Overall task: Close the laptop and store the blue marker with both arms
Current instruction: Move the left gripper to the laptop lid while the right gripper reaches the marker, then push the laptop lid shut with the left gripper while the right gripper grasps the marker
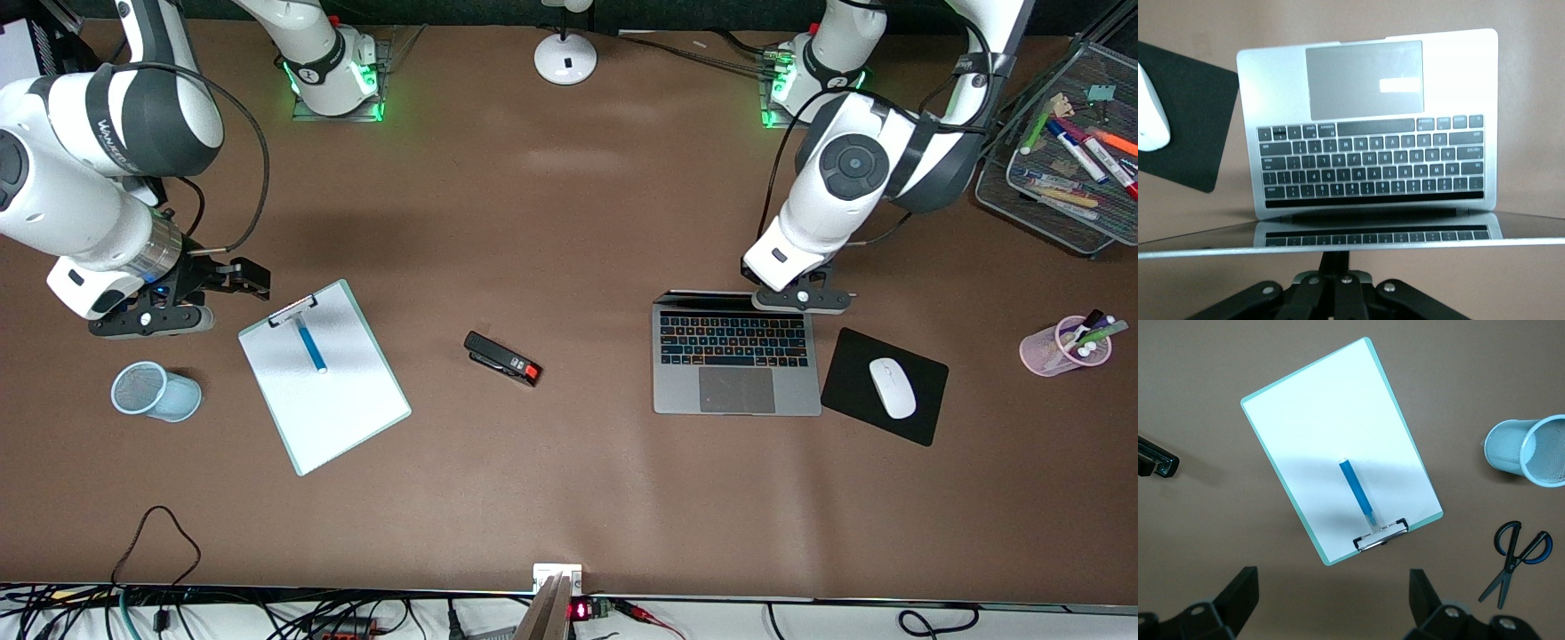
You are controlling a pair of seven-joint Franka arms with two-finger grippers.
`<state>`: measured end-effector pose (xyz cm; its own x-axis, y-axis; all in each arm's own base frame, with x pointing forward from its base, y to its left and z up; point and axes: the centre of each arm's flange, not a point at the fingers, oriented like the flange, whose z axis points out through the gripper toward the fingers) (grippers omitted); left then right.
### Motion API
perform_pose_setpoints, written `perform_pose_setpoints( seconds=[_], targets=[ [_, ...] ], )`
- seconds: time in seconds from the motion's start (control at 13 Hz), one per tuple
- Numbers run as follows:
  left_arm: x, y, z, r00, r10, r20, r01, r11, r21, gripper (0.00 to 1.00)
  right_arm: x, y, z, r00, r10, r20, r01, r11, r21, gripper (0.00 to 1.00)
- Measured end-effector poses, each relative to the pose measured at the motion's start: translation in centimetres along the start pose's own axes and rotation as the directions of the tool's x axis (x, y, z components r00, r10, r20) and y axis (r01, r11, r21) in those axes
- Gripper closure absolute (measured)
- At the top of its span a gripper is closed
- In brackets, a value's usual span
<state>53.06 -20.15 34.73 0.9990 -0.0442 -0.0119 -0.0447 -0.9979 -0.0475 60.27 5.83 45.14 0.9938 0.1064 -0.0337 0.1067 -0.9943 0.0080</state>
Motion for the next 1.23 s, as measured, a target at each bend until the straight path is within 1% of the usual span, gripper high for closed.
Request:
perform_pose_setpoints(
  seconds=[0.31,0.54,0.77,1.08,1.23],
  targets=[
    [1.2,-0.5,0.7,0.998,-0.016,-0.052,0.015,0.999,-0.034,0.99,0.3,0.0,-0.6,1.0,-0.001,-0.017,0.001,1.0,0.0,0.0],
    [2.2,-0.7,1.6,0.994,-0.027,-0.104,0.02,0.997,-0.069,0.99,0.4,-0.3,-0.9,1.0,-0.005,-0.022,0.005,1.0,0.0,0.0],
    [3.0,-0.8,2.8,0.988,0.002,-0.155,-0.012,0.998,-0.063,0.99,0.5,-0.6,-0.8,1.0,-0.009,-0.022,0.009,1.0,0.0,0.0],
    [3.7,-0.7,4.1,0.986,0.004,-0.167,-0.017,0.997,-0.075,0.99,0.5,-0.5,-0.7,1.0,-0.009,-0.019,0.009,1.0,0.0,0.0],
    [4.2,-0.6,4.6,0.986,0.001,-0.165,-0.015,0.996,-0.083,0.99,0.7,-0.6,0.2,1.0,-0.009,-0.004,0.009,1.0,0.0,0.0]
  ],
)
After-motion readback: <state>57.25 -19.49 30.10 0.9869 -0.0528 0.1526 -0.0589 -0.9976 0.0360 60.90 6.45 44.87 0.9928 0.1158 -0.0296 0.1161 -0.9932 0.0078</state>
